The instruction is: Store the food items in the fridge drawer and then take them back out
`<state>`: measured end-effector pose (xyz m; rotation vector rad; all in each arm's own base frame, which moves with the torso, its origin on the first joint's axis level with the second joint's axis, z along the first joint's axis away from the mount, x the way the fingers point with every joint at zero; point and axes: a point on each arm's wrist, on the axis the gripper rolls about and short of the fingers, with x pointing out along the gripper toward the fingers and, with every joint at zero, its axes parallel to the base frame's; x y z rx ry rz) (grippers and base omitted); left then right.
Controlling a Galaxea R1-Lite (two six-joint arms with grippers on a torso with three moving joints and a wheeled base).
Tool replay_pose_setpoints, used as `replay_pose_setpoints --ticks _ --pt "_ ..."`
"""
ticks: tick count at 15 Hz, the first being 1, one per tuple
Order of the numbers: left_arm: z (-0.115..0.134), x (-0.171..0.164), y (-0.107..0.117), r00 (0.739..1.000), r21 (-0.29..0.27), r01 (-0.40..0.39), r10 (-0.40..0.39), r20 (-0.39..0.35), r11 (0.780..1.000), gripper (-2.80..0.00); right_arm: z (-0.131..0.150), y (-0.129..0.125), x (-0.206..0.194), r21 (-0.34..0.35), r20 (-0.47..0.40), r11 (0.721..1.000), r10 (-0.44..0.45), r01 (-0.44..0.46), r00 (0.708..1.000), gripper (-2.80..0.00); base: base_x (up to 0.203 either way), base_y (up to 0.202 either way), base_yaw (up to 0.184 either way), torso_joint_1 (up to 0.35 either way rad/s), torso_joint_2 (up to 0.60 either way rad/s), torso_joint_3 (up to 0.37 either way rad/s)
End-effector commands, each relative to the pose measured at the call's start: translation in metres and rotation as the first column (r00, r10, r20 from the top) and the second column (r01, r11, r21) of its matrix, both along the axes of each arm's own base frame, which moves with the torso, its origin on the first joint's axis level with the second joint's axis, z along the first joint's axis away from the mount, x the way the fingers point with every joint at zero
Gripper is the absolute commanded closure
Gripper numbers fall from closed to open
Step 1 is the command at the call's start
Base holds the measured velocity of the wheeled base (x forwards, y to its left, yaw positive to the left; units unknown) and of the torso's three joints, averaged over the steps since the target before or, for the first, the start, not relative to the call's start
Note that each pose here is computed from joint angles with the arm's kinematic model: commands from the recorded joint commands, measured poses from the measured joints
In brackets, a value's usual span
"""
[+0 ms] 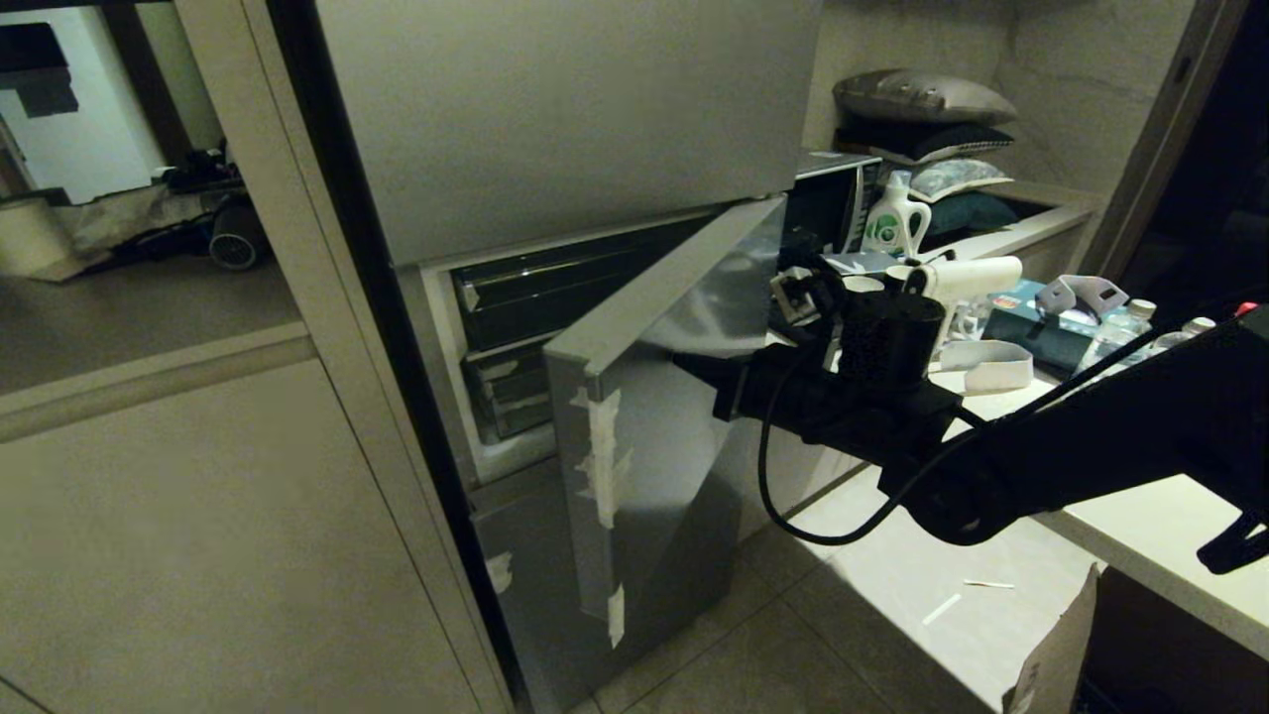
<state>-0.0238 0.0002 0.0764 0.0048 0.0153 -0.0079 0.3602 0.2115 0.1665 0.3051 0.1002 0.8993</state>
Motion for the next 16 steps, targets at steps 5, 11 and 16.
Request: replay_pose_setpoints --ticks 5,11,16 --pt "0.0 0.0 0.0 1.0 0.001 0.0 0.0 0.0 1.0 0.0 -0.014 0.009 0.013 0.012 0.03 1.0 0.005 -0.005 1.0 0.0 0.0 0.0 0.0 0.0 0.0 0.0" --pt "0.0 0.0 0.0 1.0 0.001 0.0 0.0 0.0 1.0 0.0 -0.016 0.015 0.018 0.03 0.061 1.0 0.008 -0.01 0.998 0.0 0.163 0.0 0.0 -0.001 0.0 0.001" --pt "0.0 0.0 0.0 1.0 -0.002 0.0 0.0 -0.001 1.0 0.0 -0.017 0.031 0.031 0.051 0.104 0.998 0.021 -0.027 0.994 0.0 0.089 0.0 0.0 0.006 0.0 0.0"
